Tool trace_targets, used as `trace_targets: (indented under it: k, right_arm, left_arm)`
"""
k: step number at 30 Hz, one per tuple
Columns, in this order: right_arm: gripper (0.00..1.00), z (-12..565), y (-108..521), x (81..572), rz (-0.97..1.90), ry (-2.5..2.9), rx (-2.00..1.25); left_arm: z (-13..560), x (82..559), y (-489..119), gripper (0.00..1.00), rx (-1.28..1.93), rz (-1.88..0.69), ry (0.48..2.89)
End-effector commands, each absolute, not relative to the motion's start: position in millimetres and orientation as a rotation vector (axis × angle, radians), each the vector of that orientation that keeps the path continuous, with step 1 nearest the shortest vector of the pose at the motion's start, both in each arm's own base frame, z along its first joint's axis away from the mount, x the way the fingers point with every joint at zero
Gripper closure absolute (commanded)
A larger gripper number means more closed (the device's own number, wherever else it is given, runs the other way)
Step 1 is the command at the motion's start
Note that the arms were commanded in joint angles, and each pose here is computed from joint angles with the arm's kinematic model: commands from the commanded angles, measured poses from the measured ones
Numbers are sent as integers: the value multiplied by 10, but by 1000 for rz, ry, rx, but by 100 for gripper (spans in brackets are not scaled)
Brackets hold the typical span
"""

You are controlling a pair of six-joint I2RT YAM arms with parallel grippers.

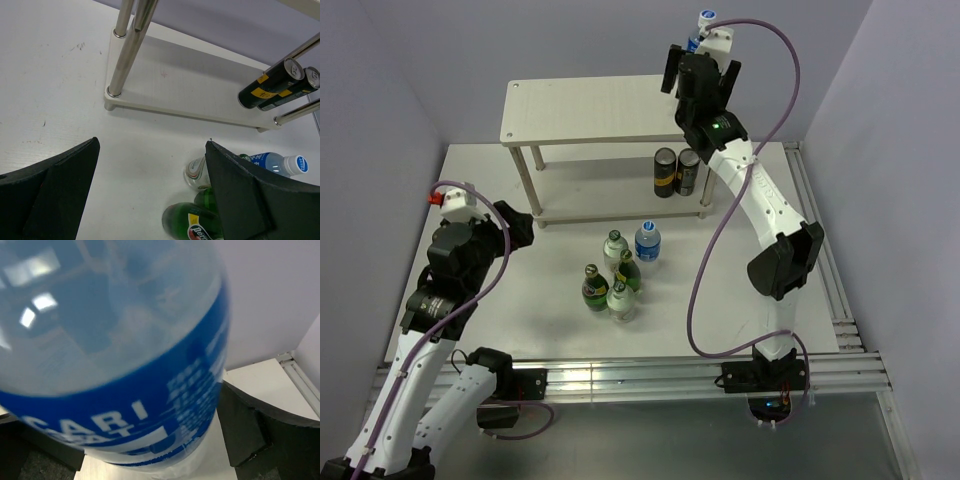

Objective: Place and organize the beverage onto the shelf

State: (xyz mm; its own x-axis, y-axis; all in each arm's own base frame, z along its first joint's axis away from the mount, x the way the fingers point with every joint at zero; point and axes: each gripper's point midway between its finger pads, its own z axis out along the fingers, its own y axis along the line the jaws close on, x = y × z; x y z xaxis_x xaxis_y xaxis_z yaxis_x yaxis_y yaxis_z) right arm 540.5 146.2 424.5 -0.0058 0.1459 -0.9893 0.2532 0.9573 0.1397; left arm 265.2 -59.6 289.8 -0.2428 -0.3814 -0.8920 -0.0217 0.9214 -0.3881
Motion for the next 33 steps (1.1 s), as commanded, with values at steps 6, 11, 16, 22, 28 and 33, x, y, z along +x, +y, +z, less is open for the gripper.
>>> trace_targets:
  k: [6,11,16,22,28,33]
  right_arm:
    - [0,4517,1578,5033,33,1531,243]
    - [0,4526,1640,4746,60,1540,225]
    - [0,4451,1626,4393,66,1565,224]
    - [0,4105,1855,3596,215,1618,143]
    - [0,3143,2438,2679,562,1692,-69]
    - [0,2260,2507,2312,618,1779,-96]
  left_arm:
    - [3041,2670,-536,6,-310,-342,1738]
    - [3037,2674,-513,6,-319,-337,1737]
    - [3034,2676,-495,6,-325,-331,1737]
    - [3037,2680,-483,6,-327,-326,1736]
    - [3010,2692,-503,6,-321,-333,1748]
    - [3014,2693,-487,6,-327,-330,1745]
